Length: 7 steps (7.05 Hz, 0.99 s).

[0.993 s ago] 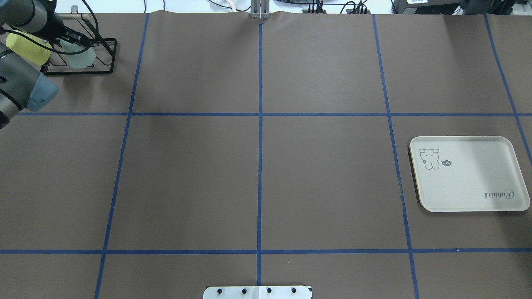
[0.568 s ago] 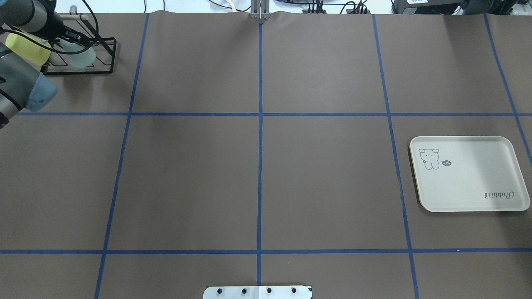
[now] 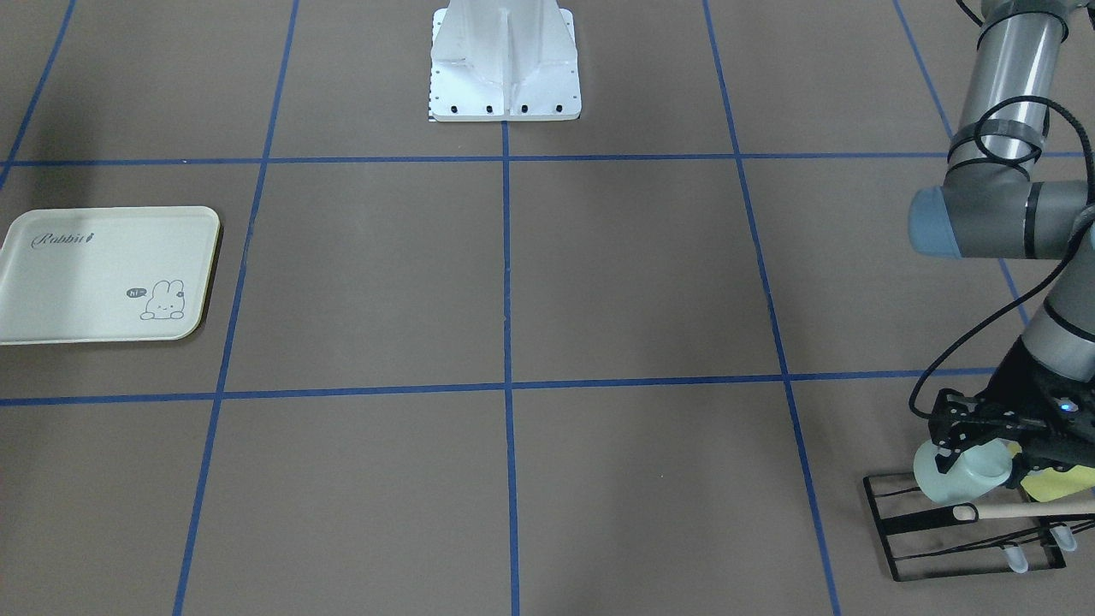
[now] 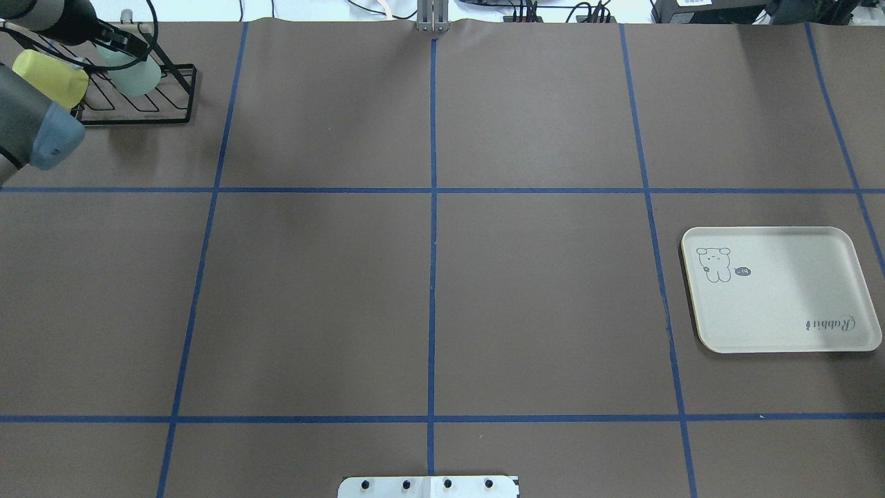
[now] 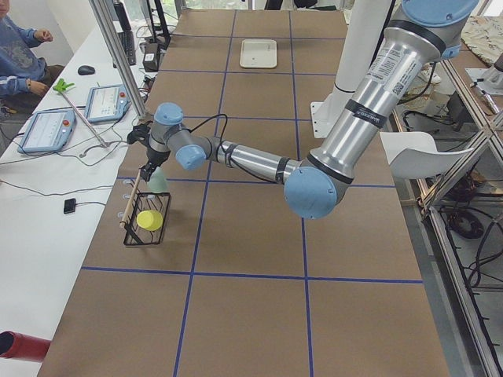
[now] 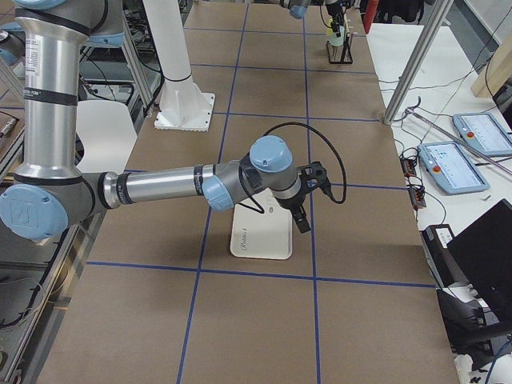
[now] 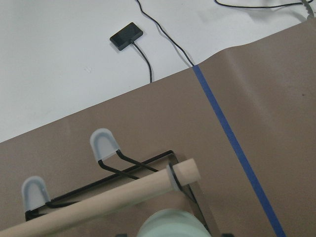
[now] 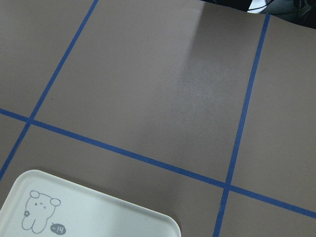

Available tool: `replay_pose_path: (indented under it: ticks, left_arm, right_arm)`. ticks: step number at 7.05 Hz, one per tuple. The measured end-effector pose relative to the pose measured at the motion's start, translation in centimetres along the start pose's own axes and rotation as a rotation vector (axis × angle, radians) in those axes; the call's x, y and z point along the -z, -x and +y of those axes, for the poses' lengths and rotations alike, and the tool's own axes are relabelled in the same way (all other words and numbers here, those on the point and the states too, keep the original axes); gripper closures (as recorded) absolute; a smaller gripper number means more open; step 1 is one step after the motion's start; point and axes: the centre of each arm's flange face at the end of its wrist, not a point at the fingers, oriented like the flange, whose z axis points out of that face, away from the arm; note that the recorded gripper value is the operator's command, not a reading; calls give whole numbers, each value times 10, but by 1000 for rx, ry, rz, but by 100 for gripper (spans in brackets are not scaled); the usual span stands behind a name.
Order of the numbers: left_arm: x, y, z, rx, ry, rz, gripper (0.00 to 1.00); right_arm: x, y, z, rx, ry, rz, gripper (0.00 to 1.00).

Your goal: Left arm grabs green cup and hands to right arm on tray

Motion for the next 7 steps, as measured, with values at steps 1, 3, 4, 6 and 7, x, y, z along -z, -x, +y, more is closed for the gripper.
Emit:
replay_pose_path:
  ticks: [1,3,4,6,7]
  left_arm:
    - [19,7,-6,16,1,31,100]
    - [54,15,-12,34,-2,97,100]
    - [73,16,-15,39,-7,126,100]
    - [114,10,-14,45,-14,187,100]
    - [136,3,-10,61,-13,217,100]
  right_arm:
    - [0,0,0,0,0,0,0]
    - [0,0,0,0,-1,0,0]
    - [0,0,-1,1,-1,0,0]
    - [0,0,-1,2,-2,0,0]
    - [0,1,-1,2,-2,-2,0]
